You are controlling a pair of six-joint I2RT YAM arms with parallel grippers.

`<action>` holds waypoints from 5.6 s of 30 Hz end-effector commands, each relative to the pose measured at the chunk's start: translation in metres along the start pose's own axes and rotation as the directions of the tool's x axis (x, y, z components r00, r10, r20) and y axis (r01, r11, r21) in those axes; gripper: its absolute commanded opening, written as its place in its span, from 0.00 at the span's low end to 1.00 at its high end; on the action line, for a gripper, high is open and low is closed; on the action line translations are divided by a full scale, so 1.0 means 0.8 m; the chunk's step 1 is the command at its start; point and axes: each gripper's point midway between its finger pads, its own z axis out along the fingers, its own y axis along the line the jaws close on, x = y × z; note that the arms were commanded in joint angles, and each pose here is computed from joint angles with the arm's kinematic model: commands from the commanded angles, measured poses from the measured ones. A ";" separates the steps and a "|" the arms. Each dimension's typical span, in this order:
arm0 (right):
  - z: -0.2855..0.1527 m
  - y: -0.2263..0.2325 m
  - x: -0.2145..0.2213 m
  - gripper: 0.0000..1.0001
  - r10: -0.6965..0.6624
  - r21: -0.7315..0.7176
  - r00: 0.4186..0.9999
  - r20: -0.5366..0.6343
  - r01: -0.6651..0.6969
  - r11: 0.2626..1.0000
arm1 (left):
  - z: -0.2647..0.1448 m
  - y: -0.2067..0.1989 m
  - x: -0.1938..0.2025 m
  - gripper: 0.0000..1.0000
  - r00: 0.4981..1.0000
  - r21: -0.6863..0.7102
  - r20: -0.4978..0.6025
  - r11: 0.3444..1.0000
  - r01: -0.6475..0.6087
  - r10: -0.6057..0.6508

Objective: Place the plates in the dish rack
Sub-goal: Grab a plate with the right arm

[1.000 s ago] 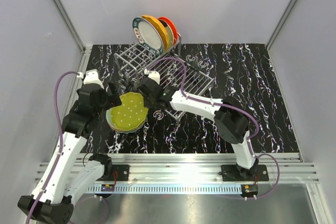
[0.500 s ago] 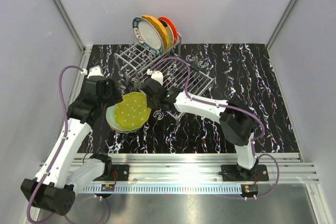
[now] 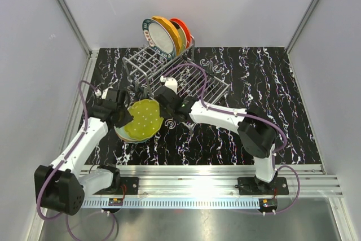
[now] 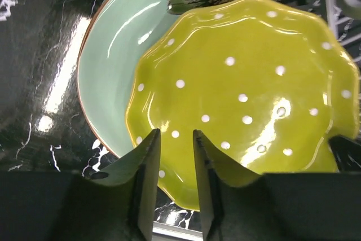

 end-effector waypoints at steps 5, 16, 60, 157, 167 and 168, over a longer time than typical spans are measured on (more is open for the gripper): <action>-0.036 0.030 -0.042 0.00 0.057 -0.116 0.994 0.094 -0.046 0.992 | 0.033 0.017 0.008 0.21 0.997 -0.091 0.009 0.993 0.073 -0.073; -0.036 0.018 -0.033 0.01 0.072 -0.130 0.994 0.077 -0.062 0.990 | 0.056 0.036 0.028 0.07 0.995 -0.156 -0.010 0.983 0.100 -0.103; -0.003 0.020 0.028 0.44 0.191 -0.139 0.972 -0.137 -0.210 0.968 | 0.057 0.019 0.043 0.00 0.992 -0.060 -0.060 0.992 0.110 -0.114; -0.056 0.032 -0.027 0.00 0.228 -0.231 0.969 -0.095 -0.245 0.942 | 0.069 0.021 0.021 0.43 0.992 -0.056 -0.064 0.993 0.102 -0.105; -0.046 0.036 -0.014 0.26 0.288 -0.268 0.945 -0.156 -0.321 0.908 | 0.077 0.022 0.036 0.04 0.989 -0.048 -0.100 0.993 0.107 -0.112; -0.046 0.039 -0.012 0.29 0.289 -0.278 0.943 -0.166 -0.326 0.904 | 0.078 0.022 0.037 0.02 0.989 -0.049 -0.102 0.993 0.107 -0.112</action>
